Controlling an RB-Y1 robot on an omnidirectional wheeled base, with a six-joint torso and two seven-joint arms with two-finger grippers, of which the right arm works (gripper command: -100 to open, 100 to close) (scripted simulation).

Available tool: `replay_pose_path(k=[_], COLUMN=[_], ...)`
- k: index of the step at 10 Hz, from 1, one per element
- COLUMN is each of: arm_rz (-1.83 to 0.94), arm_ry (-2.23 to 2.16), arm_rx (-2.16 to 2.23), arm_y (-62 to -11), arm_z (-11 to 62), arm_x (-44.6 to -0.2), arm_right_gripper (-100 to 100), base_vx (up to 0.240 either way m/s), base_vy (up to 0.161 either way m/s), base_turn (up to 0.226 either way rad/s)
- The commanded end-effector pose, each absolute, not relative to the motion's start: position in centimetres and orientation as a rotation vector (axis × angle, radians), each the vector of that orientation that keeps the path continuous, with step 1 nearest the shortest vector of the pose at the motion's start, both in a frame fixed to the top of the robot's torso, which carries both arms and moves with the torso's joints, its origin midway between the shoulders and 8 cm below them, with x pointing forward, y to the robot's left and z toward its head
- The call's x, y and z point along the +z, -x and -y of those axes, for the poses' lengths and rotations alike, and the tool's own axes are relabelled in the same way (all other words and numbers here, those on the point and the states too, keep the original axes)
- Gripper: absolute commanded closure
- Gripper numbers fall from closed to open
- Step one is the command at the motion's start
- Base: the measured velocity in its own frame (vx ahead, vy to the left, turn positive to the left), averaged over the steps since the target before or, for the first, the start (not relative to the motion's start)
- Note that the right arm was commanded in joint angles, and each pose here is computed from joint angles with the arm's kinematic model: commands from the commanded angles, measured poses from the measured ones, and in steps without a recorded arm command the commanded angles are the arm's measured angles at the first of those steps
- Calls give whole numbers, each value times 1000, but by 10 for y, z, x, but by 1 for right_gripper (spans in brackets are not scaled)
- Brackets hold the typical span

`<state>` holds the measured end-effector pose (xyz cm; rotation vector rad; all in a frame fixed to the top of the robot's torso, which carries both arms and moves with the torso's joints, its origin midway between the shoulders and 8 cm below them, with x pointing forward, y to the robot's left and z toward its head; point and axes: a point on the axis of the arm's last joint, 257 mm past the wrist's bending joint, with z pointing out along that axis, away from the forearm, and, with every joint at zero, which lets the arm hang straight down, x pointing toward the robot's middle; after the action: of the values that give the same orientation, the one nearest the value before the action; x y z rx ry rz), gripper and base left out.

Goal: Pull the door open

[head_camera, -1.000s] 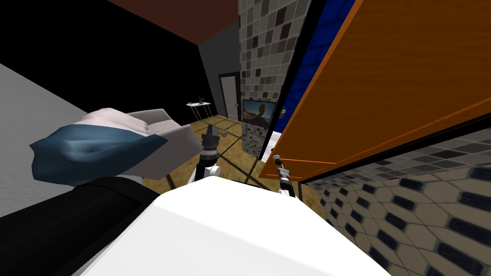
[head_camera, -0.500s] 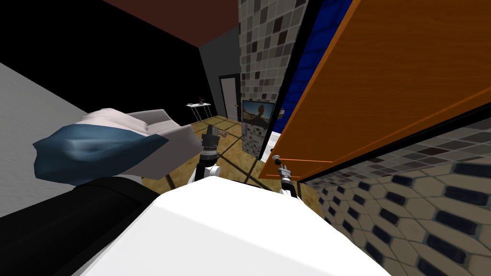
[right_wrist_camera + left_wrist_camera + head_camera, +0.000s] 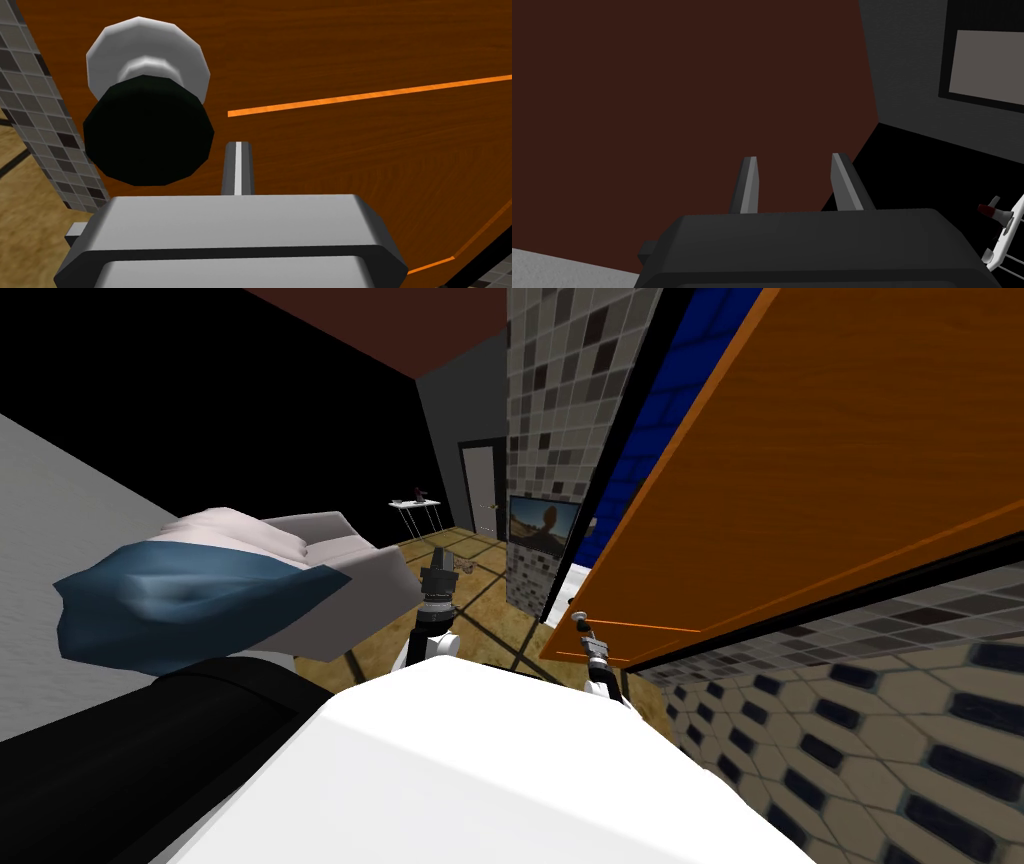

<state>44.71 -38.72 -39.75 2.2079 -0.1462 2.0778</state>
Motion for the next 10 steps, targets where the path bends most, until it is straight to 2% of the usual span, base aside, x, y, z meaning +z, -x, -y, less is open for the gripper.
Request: replay_pose_path(k=[1, 5, 6, 10], arm_rz=[144, 144, 94, -6], arm_ry=[-2207, -2207, -2214, -2232], arm_rx=[2087, 2087, 2127, 2210], arm_y=[-448, -448, -444, -434], arm_z=[384, 384, 368, 334], arm_x=[-396, -396, -395, -393], arm_right_gripper=[100, 100, -100, -100], base_vx=[-7, -7, -141, -207], base_vy=[5, 6, -61, -113], base_turn=[16, 2, 132, 94])
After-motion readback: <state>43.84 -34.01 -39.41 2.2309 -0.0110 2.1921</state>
